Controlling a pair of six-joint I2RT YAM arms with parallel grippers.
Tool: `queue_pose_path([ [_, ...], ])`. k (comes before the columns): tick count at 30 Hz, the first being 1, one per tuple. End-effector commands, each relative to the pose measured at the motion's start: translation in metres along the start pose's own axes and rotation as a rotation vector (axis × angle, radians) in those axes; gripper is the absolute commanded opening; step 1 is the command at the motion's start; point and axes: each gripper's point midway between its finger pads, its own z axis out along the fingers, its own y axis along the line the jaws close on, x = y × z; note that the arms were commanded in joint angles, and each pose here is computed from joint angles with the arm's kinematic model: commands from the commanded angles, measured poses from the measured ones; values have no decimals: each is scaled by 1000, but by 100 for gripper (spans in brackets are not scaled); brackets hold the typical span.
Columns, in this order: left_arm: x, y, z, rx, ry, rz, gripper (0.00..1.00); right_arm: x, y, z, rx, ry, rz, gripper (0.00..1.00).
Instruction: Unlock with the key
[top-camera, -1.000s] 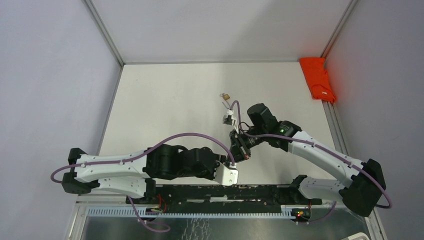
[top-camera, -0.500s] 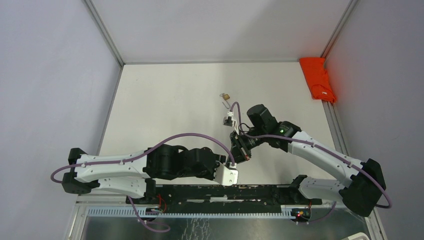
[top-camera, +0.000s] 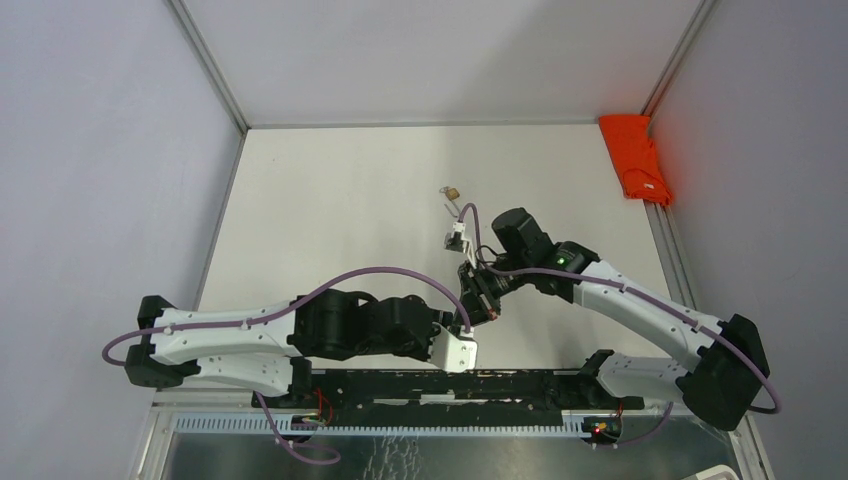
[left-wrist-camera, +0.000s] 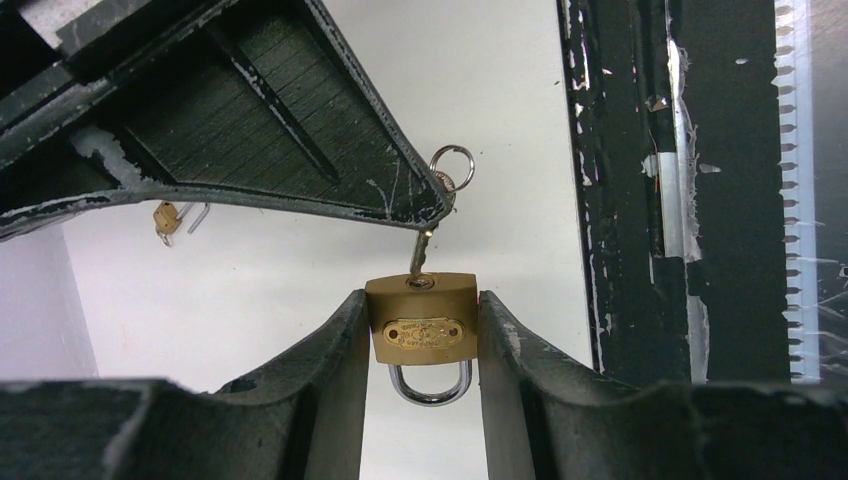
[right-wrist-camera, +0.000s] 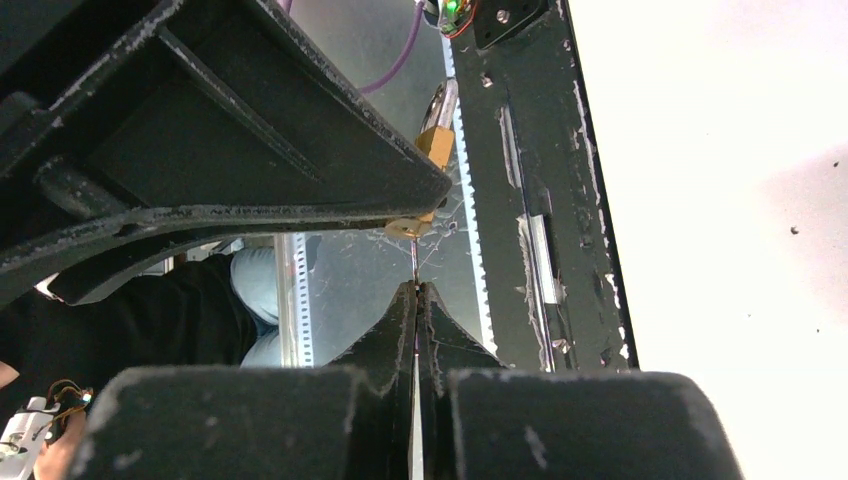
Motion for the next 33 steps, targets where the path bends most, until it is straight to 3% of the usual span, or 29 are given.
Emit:
queue_pose_path([
  [1,-22,6,-3,-14,-76,12,2,-21,12,0,-33,-37,-68,0],
  [33,-22,7,-4,-28,-76,27,2,-17,22,10,-81,-13,-27,0],
])
